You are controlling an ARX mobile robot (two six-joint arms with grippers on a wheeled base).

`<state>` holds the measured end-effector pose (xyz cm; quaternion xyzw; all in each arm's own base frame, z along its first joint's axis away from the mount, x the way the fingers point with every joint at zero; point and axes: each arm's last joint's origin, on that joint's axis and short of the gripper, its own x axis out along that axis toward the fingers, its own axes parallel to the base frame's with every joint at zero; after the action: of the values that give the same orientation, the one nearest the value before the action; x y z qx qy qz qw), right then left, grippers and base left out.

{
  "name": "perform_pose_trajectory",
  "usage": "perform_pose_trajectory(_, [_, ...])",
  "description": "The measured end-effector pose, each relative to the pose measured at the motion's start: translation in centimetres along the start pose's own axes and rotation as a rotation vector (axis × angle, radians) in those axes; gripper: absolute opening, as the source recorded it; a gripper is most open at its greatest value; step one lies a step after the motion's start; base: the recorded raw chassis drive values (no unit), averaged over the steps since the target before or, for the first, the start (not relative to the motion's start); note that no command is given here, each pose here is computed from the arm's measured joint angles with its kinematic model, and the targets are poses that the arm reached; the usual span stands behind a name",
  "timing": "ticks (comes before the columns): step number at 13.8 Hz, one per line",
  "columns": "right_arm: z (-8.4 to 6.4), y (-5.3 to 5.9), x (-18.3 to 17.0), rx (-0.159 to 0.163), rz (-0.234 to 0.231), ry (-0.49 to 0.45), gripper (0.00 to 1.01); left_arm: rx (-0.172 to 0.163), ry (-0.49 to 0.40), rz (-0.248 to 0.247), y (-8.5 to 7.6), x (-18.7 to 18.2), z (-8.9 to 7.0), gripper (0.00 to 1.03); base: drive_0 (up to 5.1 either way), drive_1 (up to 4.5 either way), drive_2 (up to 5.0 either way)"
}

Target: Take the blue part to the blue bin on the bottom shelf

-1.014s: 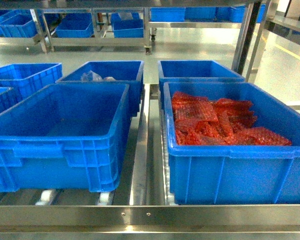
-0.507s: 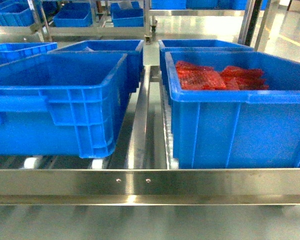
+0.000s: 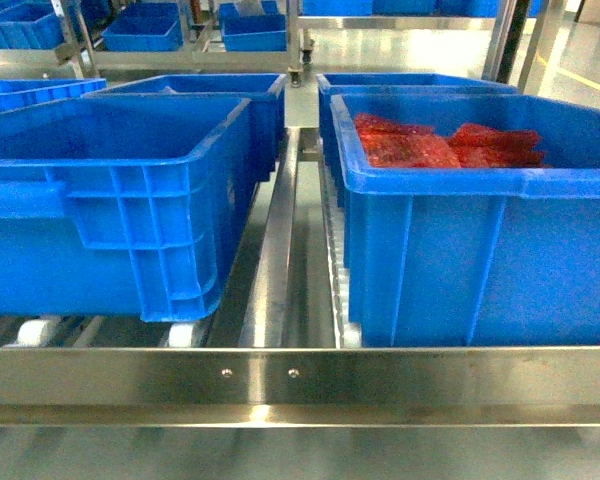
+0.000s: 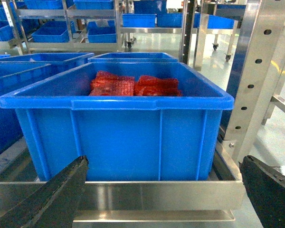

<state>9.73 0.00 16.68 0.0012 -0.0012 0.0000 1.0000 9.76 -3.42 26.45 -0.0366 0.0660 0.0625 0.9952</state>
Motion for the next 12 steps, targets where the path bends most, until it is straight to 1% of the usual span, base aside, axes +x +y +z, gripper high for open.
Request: perform_pose_trajectory(12, [0.00, 0.00, 0.00, 0.000, 0.000, 0.000, 0.98, 0.002, 0.003, 0.001, -0.03, 0.04, -0.03, 0.43, -0.1, 3.97, -4.1])
